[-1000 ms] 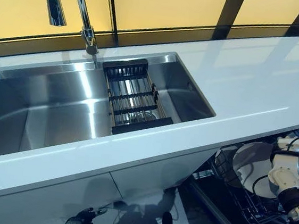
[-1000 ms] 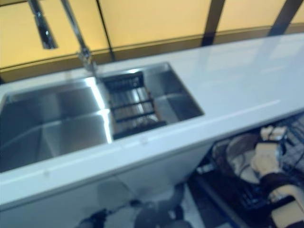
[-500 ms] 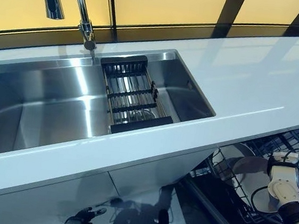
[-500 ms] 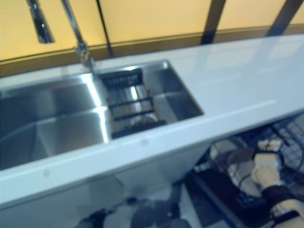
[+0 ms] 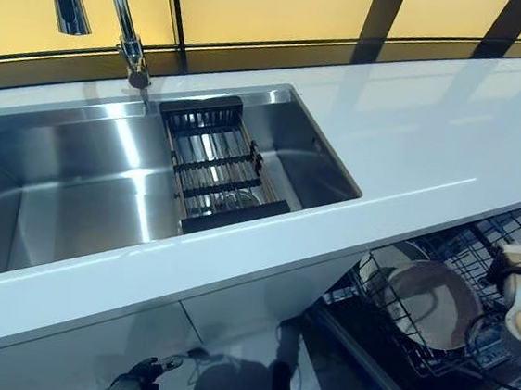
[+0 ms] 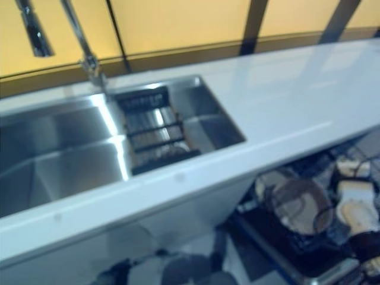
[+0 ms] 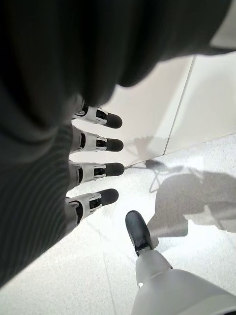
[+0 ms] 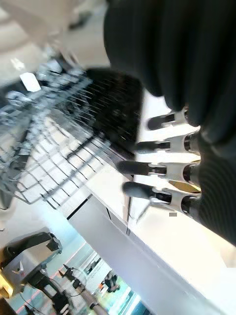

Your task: Take plates into dishwasher

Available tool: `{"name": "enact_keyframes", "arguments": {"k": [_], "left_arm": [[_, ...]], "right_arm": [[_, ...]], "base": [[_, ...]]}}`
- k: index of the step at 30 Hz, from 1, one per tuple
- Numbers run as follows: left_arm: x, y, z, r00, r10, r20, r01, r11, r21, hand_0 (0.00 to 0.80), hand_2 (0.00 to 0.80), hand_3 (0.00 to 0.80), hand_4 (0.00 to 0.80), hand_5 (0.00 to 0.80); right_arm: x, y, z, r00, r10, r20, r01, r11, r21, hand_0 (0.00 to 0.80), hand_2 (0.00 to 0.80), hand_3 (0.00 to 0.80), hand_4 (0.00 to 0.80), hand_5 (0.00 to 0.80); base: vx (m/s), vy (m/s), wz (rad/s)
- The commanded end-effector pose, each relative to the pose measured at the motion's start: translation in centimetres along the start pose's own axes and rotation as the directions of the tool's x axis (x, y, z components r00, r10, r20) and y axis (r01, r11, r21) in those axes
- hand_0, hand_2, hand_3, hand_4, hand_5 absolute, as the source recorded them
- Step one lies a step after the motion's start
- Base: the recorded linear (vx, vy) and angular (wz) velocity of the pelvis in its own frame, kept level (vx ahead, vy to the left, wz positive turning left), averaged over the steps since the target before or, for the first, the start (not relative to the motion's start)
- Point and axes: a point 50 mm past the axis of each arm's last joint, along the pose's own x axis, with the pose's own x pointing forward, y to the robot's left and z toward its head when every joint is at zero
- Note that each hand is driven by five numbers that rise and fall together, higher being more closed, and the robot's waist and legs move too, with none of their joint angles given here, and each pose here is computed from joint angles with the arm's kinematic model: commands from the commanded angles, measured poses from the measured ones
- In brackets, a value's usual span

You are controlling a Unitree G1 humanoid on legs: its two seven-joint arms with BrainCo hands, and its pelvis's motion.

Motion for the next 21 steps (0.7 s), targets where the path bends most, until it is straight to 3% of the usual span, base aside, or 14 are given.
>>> {"name": "enact_keyframes", "arguments": {"k": [1, 11, 18, 21], "left_arm": [[0.0, 2.5, 1.0, 0.997, 0.075, 0.016, -0.075, 0.997, 0.035, 0.0, 0.0, 0.0, 0.0, 0.0], [0.0, 2.9, 0.7, 0.996, 0.093, 0.01, -0.093, 0.995, 0.023, 0.0, 0.0, 0.0, 0.0, 0.0], [0.0, 3.0, 0.5, 0.995, 0.104, 0.006, -0.104, 0.995, 0.011, 0.0, 0.0, 0.0, 0.0, 0.0], [-0.1, 3.2, 0.4, 0.994, 0.112, 0.003, -0.112, 0.994, -0.004, 0.0, 0.0, 0.0, 0.0, 0.0]], "right_arm": [[-0.1, -3.6, -2.7, 0.996, -0.044, -0.072, 0.047, 0.998, 0.046, 0.0, 0.0, 0.0, 0.0, 0.0], [0.0, -6.3, -6.8, 0.974, -0.073, -0.213, 0.105, 0.984, 0.144, 0.0, 0.0, 0.0, 0.0, 0.0], [0.5, -4.3, -9.2, 0.95, 0.041, -0.31, 0.038, 0.969, 0.243, 0.0, 0.0, 0.0, 0.0, 0.0], [0.8, -2.1, -9.9, 0.942, 0.154, -0.299, -0.031, 0.925, 0.38, 0.0, 0.0, 0.0, 0.0, 0.0]], "base": [[0.008, 0.009, -0.04], [-0.003, 0.007, -0.04], [-0.001, 0.002, -0.01], [0.0, 0.0, 0.0]]}}
